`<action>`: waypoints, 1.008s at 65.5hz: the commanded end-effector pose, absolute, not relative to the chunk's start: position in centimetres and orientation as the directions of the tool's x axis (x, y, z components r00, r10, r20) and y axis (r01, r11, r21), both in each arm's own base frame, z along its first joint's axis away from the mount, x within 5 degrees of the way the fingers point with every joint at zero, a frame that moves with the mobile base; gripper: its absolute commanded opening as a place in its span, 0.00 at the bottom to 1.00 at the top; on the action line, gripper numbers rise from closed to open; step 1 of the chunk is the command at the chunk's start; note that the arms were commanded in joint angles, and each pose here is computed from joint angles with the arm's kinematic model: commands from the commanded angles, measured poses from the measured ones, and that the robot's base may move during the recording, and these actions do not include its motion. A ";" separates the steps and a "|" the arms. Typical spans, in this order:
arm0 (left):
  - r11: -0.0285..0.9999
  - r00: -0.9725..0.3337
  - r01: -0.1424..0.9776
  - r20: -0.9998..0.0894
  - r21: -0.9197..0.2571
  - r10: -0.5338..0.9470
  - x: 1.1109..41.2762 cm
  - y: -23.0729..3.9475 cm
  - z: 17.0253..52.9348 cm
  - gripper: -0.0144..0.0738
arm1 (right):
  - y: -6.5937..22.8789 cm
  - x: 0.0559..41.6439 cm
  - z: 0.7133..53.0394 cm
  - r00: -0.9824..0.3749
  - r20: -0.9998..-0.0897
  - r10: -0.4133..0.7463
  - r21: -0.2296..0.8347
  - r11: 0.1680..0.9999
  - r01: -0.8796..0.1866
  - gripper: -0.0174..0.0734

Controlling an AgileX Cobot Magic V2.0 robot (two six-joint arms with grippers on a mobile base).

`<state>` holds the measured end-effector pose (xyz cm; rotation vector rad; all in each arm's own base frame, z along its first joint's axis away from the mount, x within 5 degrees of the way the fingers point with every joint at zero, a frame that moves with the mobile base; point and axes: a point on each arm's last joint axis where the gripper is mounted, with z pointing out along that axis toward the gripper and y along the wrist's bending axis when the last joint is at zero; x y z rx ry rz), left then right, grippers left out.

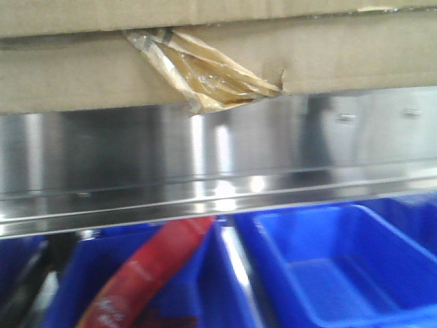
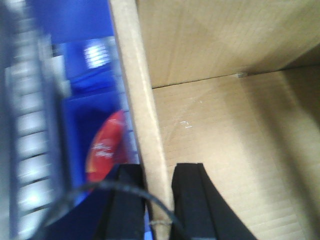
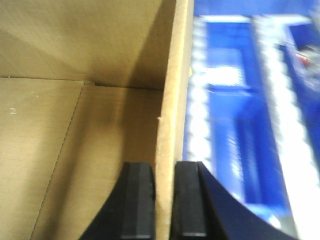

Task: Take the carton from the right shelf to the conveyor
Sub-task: 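Pull the held carton back away from the shelf, then hold the carton with both grippers while driving to the conveyor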

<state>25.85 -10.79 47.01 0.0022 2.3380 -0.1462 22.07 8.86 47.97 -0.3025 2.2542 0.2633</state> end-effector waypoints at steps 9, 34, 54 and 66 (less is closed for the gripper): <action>0.995 -0.672 0.047 -0.740 -0.089 -0.035 25.5 -10.5 47.6 0.14 | 8.5 21.8 48.8 -0.575 -0.808 -0.124 0.069 0.951 -0.302 0.12; 0.995 -0.672 0.047 -0.740 -0.089 -0.035 25.5 -10.5 47.6 0.14 | 8.5 21.8 48.8 -0.575 -0.808 -0.124 0.069 0.951 -0.302 0.12; 0.995 -0.671 0.046 -0.741 -0.086 -0.033 25.5 -10.5 47.6 0.14 | 8.5 21.8 48.8 -0.575 -0.808 -0.124 0.069 0.951 -0.302 0.12; 0.995 -0.671 0.046 -0.741 -0.086 -0.033 25.5 -10.5 47.6 0.14 | 8.5 21.8 48.8 -0.575 -0.808 -0.124 0.069 0.951 -0.302 0.12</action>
